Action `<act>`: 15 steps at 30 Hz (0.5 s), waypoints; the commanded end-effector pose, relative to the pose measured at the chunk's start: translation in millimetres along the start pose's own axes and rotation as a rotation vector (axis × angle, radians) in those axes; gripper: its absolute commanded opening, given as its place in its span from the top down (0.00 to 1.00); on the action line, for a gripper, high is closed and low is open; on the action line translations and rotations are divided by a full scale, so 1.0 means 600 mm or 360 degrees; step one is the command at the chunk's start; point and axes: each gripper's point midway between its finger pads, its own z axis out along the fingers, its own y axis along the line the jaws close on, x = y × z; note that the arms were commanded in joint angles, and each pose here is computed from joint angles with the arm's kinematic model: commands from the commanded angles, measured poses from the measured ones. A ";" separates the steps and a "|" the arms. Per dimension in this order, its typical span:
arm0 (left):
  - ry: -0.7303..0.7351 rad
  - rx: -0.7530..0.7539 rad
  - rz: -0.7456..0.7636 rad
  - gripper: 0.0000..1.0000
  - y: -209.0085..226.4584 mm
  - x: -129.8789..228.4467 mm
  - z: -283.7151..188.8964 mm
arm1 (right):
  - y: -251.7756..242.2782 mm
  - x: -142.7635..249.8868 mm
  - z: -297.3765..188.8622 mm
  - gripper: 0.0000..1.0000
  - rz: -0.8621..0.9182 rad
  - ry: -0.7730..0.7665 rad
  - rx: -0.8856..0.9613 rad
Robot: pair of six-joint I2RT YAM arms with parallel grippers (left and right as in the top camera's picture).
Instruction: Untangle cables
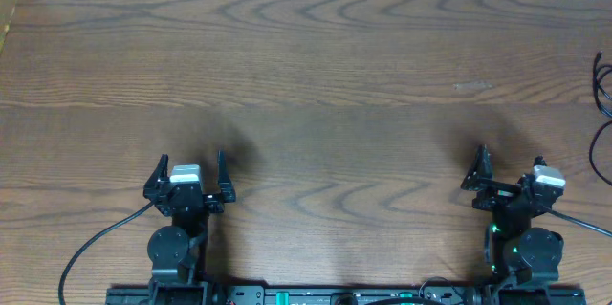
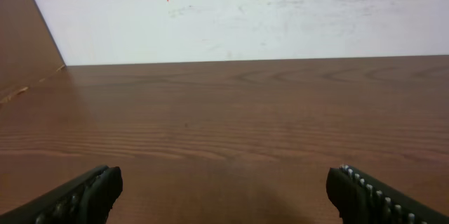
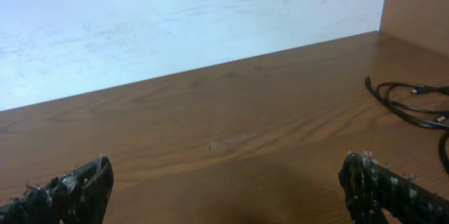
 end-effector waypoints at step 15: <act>0.0080 0.0020 0.0039 0.02 -0.005 0.030 0.002 | 0.005 0.024 0.006 0.01 -0.0064 0.0007 -0.0050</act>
